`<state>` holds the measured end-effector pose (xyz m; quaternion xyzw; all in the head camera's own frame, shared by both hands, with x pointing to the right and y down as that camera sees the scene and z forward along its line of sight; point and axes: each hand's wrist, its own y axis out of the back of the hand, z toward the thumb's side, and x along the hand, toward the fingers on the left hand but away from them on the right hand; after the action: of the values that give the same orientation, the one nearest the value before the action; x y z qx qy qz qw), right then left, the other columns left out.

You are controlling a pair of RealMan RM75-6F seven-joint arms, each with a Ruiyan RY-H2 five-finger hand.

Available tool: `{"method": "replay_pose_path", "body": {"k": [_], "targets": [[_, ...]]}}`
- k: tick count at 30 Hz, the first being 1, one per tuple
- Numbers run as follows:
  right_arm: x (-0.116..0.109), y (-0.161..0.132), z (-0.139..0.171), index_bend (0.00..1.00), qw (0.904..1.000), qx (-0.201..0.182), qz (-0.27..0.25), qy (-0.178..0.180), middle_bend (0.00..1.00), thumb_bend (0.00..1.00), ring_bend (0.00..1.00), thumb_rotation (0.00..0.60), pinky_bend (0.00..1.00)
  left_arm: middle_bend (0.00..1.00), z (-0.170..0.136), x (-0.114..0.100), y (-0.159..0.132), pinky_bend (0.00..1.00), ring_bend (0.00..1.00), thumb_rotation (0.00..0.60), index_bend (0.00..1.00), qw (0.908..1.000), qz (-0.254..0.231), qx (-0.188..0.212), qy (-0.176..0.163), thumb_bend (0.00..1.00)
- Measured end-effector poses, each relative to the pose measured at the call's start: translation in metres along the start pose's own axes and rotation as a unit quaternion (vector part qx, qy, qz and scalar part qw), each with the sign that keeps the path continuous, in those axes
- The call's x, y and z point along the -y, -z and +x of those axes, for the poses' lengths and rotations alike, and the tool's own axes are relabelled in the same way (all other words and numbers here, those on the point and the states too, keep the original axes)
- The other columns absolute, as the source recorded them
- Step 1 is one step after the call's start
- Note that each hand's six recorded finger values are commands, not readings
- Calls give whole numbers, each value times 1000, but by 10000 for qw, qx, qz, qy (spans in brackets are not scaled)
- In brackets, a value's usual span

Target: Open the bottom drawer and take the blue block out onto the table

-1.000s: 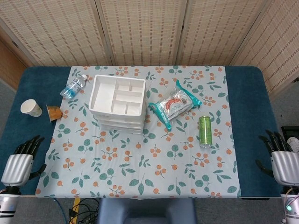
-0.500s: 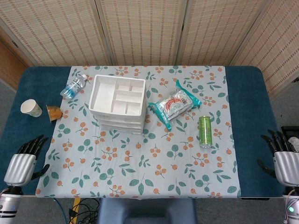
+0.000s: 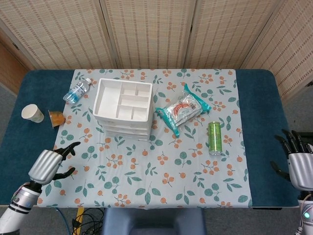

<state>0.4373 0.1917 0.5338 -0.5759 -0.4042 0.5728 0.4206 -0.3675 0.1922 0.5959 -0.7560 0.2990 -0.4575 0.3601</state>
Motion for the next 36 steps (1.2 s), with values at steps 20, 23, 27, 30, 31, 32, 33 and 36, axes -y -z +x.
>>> {"method": "replay_pose_path", "body": {"k": [20,23,27,30,31,32,33,36], "targets": [[1,-5,3,164,10000,34,19,-24,124,264,138,600,215,989,97,53,-63,1000,1000,600,178,9431,-2449,389,2217,471],[2,-4,3,163,10000,43,16,-43,124,264,139,600,215,990,108,61,-70,1000,1000,600,123,9243,-2883,264,2488,471],[4,-4,3,164,10000,47,-24,-73,124,265,142,600,215,990,120,71,-77,1000,1000,600,76,8975,-3456,49,2738,471],[5,-3,3,163,9999,59,-58,-87,124,264,144,600,215,990,130,81,-80,1000,1000,600,70,8782,-3843,-142,2843,471],[5,-2,3,163,9999,68,-64,-87,124,264,145,600,215,990,134,85,-81,1000,1000,600,70,8712,-3973,-225,2874,471],[5,-1,3,163,9999,81,-66,-85,124,264,146,600,215,990,137,89,-81,1000,1000,600,70,8667,-4046,-286,2902,471],[5,0,3,163,9999,97,-69,-80,124,264,147,600,215,990,139,92,-81,1000,1000,600,70,8632,-4097,-344,2930,471],[5,2,4,164,9999,120,-83,-71,124,264,151,600,215,991,143,101,-80,1000,1000,600,65,8542,-4212,-508,3004,471]]}}
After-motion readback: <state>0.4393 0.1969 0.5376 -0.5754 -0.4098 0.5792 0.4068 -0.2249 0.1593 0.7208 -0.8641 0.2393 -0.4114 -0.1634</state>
